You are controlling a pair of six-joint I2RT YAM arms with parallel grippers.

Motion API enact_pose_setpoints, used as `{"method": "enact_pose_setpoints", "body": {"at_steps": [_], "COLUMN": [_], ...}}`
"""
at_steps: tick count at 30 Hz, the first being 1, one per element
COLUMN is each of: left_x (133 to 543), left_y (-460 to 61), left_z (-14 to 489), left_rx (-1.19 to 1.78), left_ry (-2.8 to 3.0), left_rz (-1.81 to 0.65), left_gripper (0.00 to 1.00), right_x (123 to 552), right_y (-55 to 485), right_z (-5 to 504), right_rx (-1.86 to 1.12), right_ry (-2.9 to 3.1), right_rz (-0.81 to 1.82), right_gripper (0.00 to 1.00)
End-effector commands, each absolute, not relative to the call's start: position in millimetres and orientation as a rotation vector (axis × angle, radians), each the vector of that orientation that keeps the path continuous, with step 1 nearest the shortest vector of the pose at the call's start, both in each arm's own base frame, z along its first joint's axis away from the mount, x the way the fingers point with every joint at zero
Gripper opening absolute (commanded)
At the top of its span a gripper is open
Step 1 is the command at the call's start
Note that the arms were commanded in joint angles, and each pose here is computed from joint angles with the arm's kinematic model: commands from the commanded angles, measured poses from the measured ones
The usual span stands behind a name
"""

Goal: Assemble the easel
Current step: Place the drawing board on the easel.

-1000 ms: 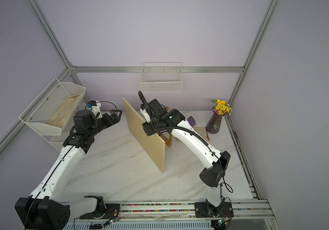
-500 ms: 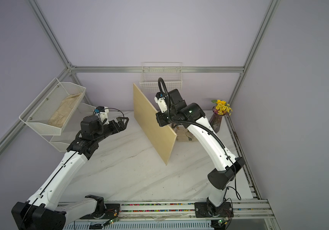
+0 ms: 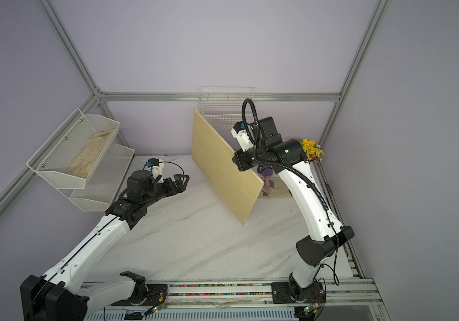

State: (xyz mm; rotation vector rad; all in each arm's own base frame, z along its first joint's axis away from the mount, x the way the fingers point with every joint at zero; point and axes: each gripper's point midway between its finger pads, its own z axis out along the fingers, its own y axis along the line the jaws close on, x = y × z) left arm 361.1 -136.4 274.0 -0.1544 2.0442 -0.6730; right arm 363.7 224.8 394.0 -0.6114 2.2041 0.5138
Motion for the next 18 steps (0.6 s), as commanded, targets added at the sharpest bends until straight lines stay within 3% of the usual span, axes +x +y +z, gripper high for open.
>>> {"method": "enact_pose_setpoints", "body": {"at_steps": [1,18], "left_x": [362,365], "left_y": [-137,-139], "left_z": [279,269], "left_rx": [-0.147,-0.135], "left_ry": [1.986,1.994], "left_rz": [-0.67,-0.666], "left_gripper": [1.0,1.0], "right_x": [355,336], "right_y": [206,190], "right_z": [490,478], "right_rx": [-0.569,-0.654], "right_ry": [1.882,1.909], "right_rz": [0.507,0.406], "right_gripper": [0.0,0.0]}}
